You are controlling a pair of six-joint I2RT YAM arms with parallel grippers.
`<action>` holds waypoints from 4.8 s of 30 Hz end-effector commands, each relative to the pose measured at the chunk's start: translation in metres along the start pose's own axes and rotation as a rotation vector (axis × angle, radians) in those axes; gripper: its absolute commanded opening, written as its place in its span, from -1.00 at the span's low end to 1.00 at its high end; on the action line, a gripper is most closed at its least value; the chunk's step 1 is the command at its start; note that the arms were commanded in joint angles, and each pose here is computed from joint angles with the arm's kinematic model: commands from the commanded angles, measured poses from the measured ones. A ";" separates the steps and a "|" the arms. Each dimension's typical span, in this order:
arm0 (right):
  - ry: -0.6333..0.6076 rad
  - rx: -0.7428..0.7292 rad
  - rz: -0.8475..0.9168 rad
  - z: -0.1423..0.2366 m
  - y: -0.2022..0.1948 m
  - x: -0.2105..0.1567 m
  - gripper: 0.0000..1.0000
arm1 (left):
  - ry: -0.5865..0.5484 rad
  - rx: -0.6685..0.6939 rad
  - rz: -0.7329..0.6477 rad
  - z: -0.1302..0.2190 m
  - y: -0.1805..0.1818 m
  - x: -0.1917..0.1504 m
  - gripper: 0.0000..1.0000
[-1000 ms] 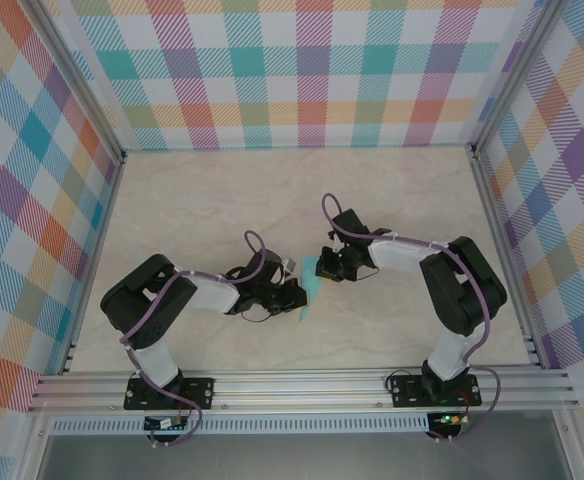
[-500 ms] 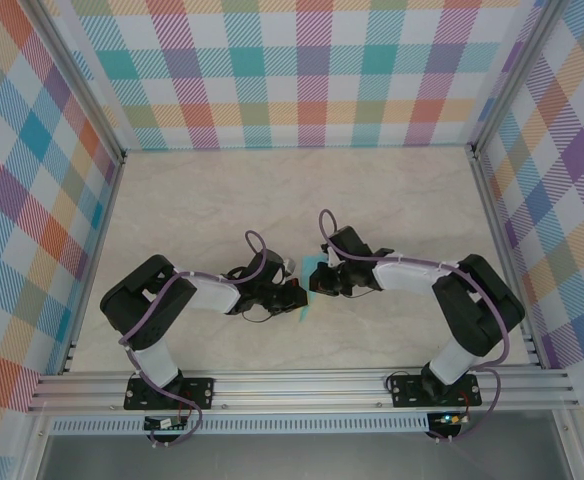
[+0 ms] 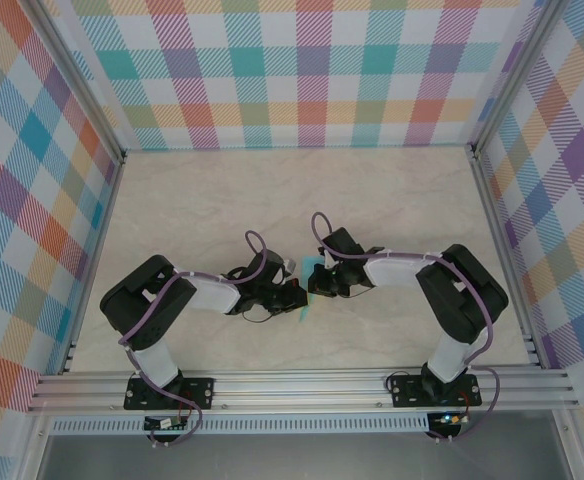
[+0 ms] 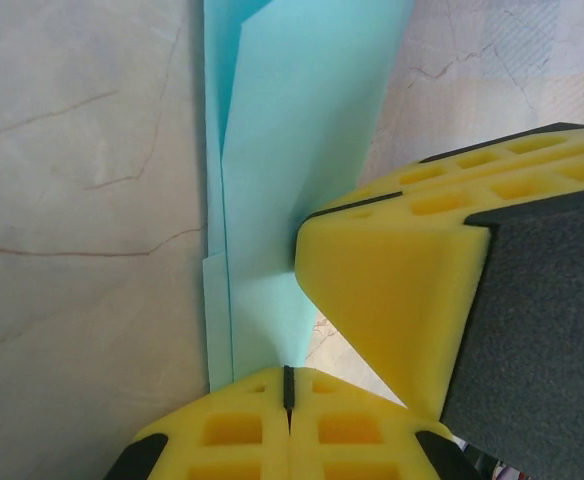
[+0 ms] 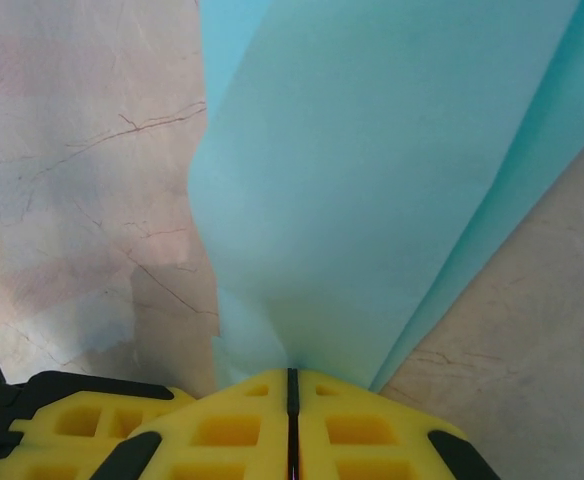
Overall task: Fold a paper plane with a square sheet of paper (fold left side to right side)
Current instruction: Fold the wing for the fifth time at the center of the table.
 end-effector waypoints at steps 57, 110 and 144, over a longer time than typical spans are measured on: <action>-0.269 0.092 -0.012 0.087 -0.015 0.128 -0.78 | 0.071 0.135 0.052 -0.002 0.021 -0.022 -1.00; -0.033 0.002 -0.032 -0.007 -0.005 0.060 -0.77 | 0.002 0.022 -0.056 0.016 -0.016 -0.001 -1.00; -0.027 -0.112 -0.027 -0.009 -0.020 0.057 -0.77 | 0.051 0.053 -0.091 0.003 -0.012 -0.018 -1.00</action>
Point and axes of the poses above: each hand's point on the last joint's axis, 136 mm out from that joint toward the fingers, its own z axis back along the fingers, its own y axis along the line the jaws close on, x = y × z, the point moved 8 cm from there along z, back along the fingers, and after that the axes turned 11 degrees about -z, right-handed, at the moved point
